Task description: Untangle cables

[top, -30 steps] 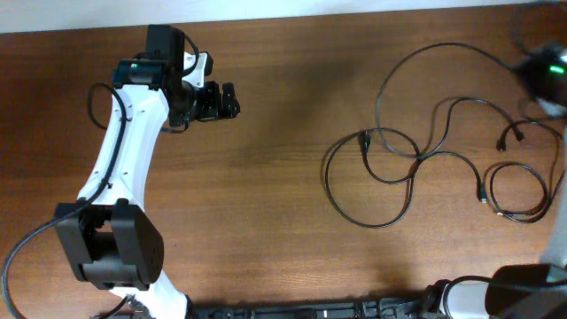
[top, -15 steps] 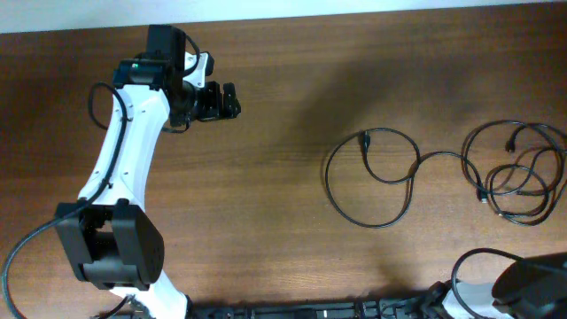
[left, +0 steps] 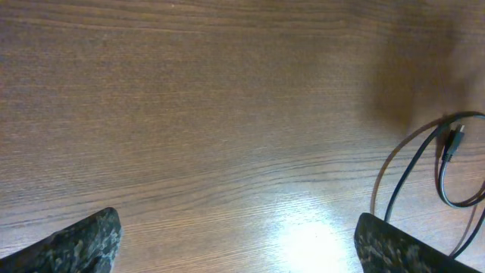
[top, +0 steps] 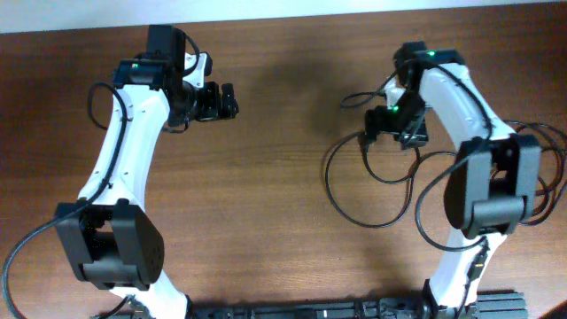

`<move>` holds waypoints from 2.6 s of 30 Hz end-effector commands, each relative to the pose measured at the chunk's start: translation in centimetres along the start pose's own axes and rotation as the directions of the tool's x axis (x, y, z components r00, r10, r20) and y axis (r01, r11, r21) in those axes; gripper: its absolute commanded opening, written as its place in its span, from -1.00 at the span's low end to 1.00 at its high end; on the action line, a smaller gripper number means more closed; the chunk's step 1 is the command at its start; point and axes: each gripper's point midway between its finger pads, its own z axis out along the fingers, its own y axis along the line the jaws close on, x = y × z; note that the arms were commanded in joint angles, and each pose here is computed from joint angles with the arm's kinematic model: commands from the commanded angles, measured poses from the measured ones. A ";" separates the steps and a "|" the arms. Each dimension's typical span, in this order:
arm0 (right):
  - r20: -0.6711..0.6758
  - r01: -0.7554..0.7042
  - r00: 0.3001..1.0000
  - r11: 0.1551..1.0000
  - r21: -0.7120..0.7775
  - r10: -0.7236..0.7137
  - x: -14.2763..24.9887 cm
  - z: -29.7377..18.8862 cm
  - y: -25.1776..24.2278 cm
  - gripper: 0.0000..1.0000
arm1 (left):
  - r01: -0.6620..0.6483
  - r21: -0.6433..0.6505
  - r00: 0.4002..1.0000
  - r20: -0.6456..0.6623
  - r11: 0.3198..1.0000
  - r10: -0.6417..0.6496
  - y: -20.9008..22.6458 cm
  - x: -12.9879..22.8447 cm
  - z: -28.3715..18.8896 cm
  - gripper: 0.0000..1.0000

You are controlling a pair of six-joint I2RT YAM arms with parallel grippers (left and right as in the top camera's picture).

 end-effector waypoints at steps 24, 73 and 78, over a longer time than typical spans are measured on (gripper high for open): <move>0.089 -0.045 0.995 0.998 0.035 0.041 -1.9 6.9 5.1 -0.92 | 0.000 -0.003 1.000 -0.006 1.000 0.000 -0.2 0.4 -0.5 0.98; -0.037 -0.175 0.984 0.980 -0.099 0.172 2.9 -2.9 -5.1 0.76 | 0.001 -0.003 1.000 -0.009 1.000 -0.001 -0.2 0.5 -0.5 0.98; -0.027 -0.264 0.963 0.919 -0.293 0.268 2.0 1.6 -3.5 0.76 | 0.001 -0.003 1.000 -0.009 1.000 -0.001 -0.2 0.5 -0.5 0.98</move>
